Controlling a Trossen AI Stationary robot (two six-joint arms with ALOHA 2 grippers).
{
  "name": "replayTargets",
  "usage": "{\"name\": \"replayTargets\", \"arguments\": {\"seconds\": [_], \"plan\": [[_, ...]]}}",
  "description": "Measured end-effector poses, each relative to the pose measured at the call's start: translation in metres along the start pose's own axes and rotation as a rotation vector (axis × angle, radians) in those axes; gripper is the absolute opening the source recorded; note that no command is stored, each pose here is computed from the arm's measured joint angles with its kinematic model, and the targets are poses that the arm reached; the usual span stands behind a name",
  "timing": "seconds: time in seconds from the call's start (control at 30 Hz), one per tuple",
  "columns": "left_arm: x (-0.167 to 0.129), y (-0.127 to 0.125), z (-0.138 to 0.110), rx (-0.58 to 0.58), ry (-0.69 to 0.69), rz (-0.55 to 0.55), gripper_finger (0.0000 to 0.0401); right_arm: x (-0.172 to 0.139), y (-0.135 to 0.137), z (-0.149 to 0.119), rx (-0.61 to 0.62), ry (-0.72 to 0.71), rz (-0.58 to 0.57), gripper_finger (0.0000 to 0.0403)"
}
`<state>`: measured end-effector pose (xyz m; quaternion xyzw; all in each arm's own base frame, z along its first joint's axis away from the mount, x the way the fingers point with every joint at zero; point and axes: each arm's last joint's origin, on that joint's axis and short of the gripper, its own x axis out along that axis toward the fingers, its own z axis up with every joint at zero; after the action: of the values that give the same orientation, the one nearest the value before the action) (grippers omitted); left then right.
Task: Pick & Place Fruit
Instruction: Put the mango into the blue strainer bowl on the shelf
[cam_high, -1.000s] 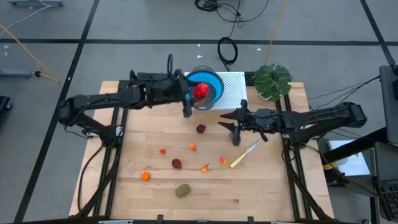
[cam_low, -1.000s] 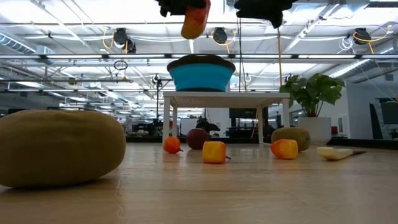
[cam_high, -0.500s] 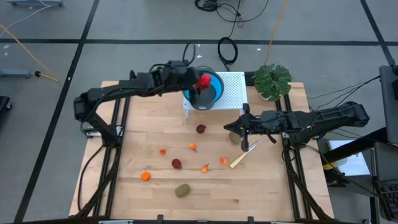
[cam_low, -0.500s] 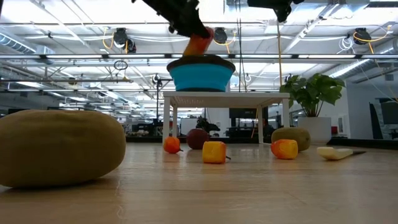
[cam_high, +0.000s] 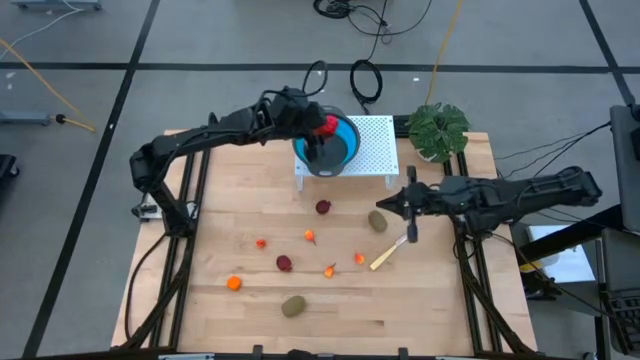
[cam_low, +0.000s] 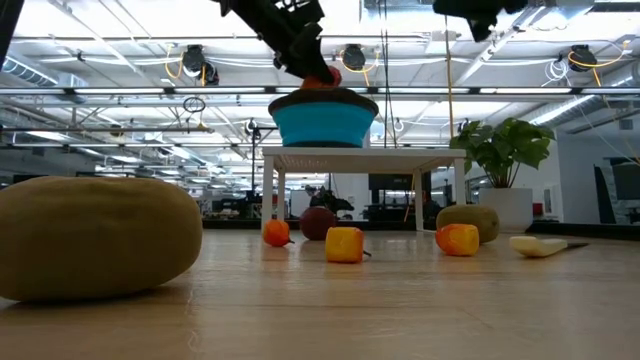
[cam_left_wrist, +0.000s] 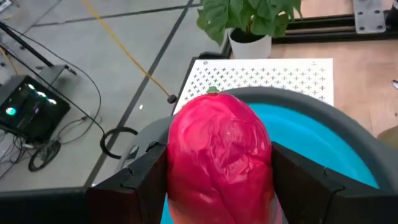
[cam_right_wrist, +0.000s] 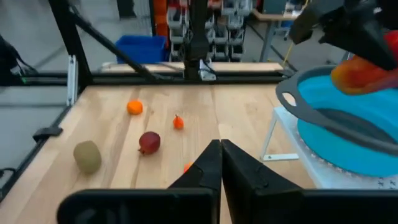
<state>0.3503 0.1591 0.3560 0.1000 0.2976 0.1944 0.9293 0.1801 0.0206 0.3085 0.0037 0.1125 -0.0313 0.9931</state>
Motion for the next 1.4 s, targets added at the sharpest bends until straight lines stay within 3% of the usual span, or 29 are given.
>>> {"name": "replayTargets", "arguments": {"seconds": [0.3, 0.57, 1.4], "plan": [[0.012, -0.001, -0.008, -0.023, 0.054, -0.011, 0.0239, -0.028, -0.008, -0.036, 0.062, -0.223, 0.01, 0.0001], [0.028, -0.003, -0.017, -0.008, 0.111, -0.002, 0.0239, -0.035, -0.01, -0.054, 0.084, -0.312, 0.014, 0.0001], [0.034, -0.001, -0.025, -0.007, 0.151, -0.029, 0.024, -0.036, -0.01, -0.056, 0.085, -0.313, 0.01, 0.0001]]}}
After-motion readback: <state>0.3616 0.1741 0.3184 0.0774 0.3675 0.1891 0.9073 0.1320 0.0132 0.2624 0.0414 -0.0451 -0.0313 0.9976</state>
